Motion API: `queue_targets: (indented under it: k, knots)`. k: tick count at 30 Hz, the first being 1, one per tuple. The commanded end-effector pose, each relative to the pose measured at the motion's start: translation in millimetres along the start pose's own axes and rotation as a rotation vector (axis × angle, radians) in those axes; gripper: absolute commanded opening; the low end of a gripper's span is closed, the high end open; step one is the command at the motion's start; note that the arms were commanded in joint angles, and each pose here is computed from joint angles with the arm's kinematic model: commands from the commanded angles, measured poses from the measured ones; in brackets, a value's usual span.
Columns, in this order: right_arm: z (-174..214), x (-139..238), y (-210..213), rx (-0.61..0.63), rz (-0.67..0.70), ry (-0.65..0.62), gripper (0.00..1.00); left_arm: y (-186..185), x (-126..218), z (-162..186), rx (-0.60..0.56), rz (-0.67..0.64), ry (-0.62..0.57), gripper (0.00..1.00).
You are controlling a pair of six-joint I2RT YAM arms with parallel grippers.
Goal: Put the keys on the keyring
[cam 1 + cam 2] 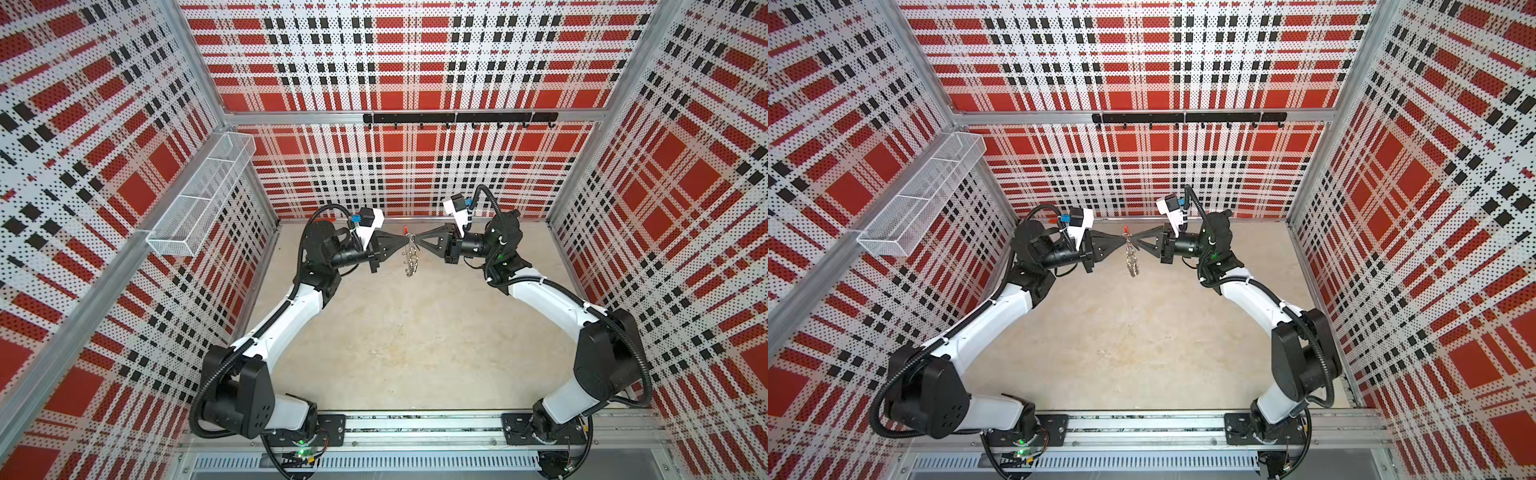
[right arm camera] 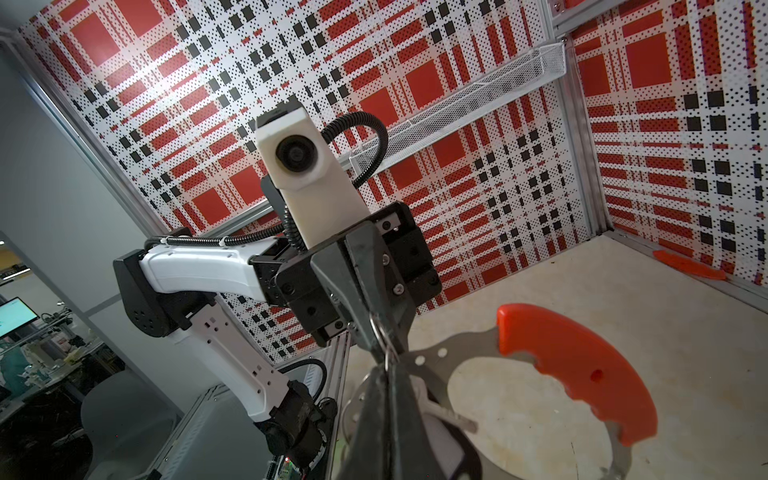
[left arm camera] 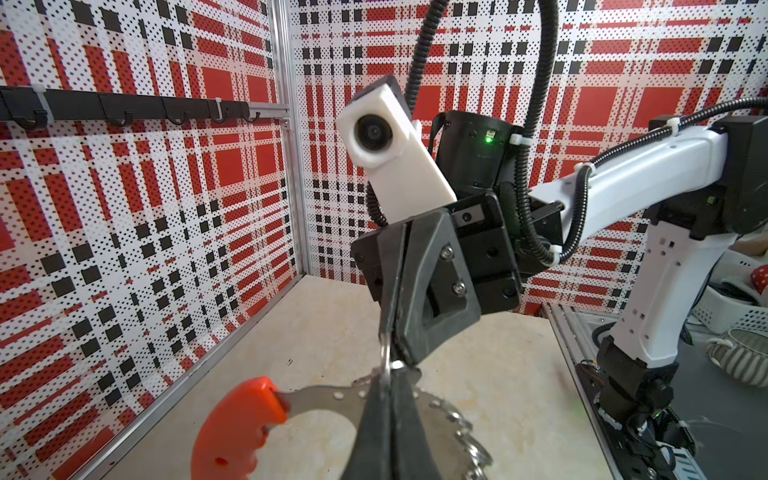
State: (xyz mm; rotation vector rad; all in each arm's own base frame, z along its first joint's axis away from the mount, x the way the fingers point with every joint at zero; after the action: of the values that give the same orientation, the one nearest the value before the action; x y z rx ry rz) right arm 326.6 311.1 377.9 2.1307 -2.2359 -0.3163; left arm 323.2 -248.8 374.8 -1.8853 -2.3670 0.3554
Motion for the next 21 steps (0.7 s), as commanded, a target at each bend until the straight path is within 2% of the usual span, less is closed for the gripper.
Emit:
queue_targets:
  k: [1, 9, 14, 16, 19, 21]
  knots:
    - [1, 0, 6, 0.012, -0.006, 0.010, 0.00, -14, -1, -21, -0.095, 0.040, -0.052, 0.00]
    - [20, -6, 4, -0.042, -0.025, 0.049, 0.00, -24, -1, -23, -0.175, 0.055, -0.098, 0.00]
    - [21, -9, 5, -0.048, -0.032, 0.051, 0.00, -24, -4, -20, -0.166, 0.064, -0.096, 0.00]
    - [19, -9, 6, -0.048, -0.032, 0.048, 0.11, -24, -4, -19, -0.163, 0.064, -0.094, 0.00]
    - [15, -5, 2, -0.043, 0.020, 0.045, 0.19, -22, -4, -16, -0.156, 0.058, -0.092, 0.00]
    - [7, 6, -5, -0.017, 0.099, 0.037, 0.20, -21, -2, -15, -0.146, 0.053, -0.092, 0.00]
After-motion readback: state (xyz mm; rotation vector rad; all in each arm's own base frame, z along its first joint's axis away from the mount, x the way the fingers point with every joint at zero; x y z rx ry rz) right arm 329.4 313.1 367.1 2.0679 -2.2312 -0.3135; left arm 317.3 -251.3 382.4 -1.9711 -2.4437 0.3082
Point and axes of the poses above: each gripper's point midway between its finger pads, its own x axis back along the fingers, its own y axis along the line the jaws close on, z = x × y, the point moved 1 cm from there along x, back along the fingers, and after that the axes turned 13 degrees about x, right-handed, at the moved point
